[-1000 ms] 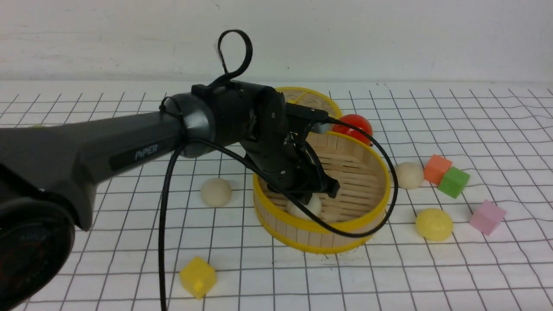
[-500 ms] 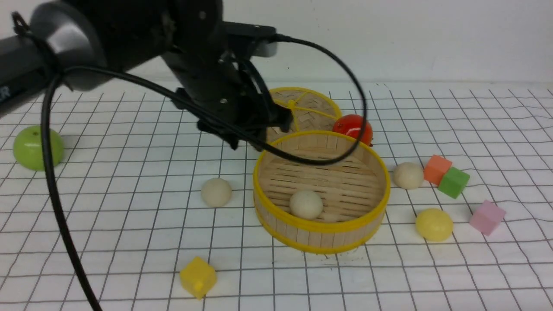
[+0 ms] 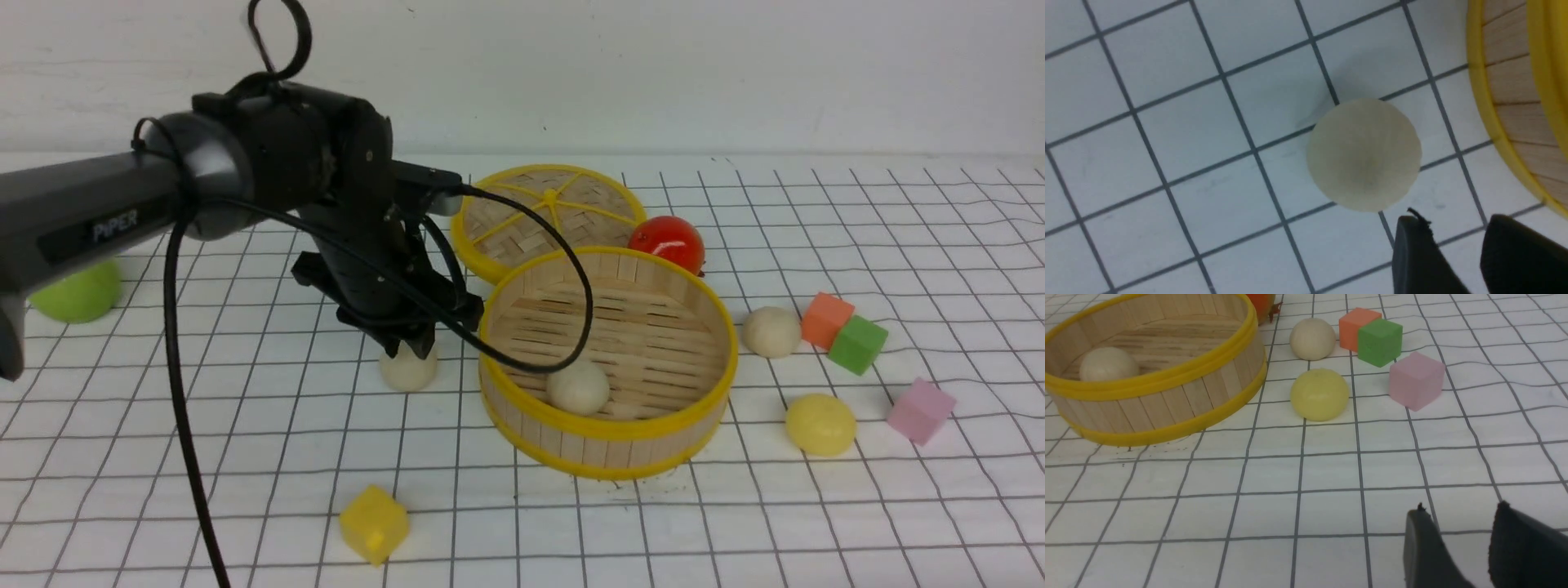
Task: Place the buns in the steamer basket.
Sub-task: Use the left arm to grab a steamed stuffed bun
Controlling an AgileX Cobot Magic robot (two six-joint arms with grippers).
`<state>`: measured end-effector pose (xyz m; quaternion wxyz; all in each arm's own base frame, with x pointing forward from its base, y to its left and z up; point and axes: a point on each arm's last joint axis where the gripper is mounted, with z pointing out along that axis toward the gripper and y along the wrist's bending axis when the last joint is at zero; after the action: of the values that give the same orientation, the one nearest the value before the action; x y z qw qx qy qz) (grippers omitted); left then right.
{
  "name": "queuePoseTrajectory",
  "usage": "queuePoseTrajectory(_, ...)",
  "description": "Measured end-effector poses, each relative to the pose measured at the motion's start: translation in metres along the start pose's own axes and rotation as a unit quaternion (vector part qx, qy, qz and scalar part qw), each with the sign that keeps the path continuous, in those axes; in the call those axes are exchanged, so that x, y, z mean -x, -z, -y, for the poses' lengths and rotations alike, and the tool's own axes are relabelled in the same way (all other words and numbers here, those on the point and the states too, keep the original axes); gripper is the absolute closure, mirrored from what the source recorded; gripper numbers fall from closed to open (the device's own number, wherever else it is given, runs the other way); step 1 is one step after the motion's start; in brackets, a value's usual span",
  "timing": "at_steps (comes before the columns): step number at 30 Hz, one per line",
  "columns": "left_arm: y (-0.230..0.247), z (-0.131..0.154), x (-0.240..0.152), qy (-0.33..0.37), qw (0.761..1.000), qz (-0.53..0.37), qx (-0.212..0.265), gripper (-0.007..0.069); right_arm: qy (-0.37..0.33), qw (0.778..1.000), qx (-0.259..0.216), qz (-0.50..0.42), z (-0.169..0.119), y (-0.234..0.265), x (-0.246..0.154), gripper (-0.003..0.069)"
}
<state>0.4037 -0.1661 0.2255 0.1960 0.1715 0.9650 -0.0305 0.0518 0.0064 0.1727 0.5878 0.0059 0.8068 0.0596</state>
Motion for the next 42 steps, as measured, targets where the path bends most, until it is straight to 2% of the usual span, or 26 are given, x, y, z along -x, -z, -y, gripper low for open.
queuePoseTrajectory(13,-0.010,-0.003,0.008,-0.021,0.999,0.042,0.017,0.0355,0.000,1.000,0.000,0.000,0.000,0.000,0.000,0.0418)
queuePoseTrajectory(35,-0.035,-0.003,0.005,-0.017,0.999,0.025,0.020,0.0358,0.000,1.000,0.000,0.000,0.000,0.000,0.000,0.0418)
queuePoseTrajectory(38,-0.035,-0.003,0.005,-0.017,0.999,0.025,0.020,0.0391,0.000,1.000,0.000,0.000,0.000,0.000,0.000,0.0418)
queuePoseTrajectory(40,-0.037,-0.003,0.004,-0.018,0.999,0.024,0.021,0.0442,0.000,1.000,0.000,0.000,0.000,0.000,0.000,0.0418)
queuePoseTrajectory(41,-0.039,-0.003,0.004,-0.020,0.999,0.023,0.023,0.0478,0.000,1.000,0.000,0.000,0.000,0.000,0.000,0.0418)
queuePoseTrajectory(42,-0.043,-0.004,0.003,-0.026,0.999,0.020,0.028,0.0548,0.000,1.000,0.000,0.000,0.000,0.000,0.000,0.0418)
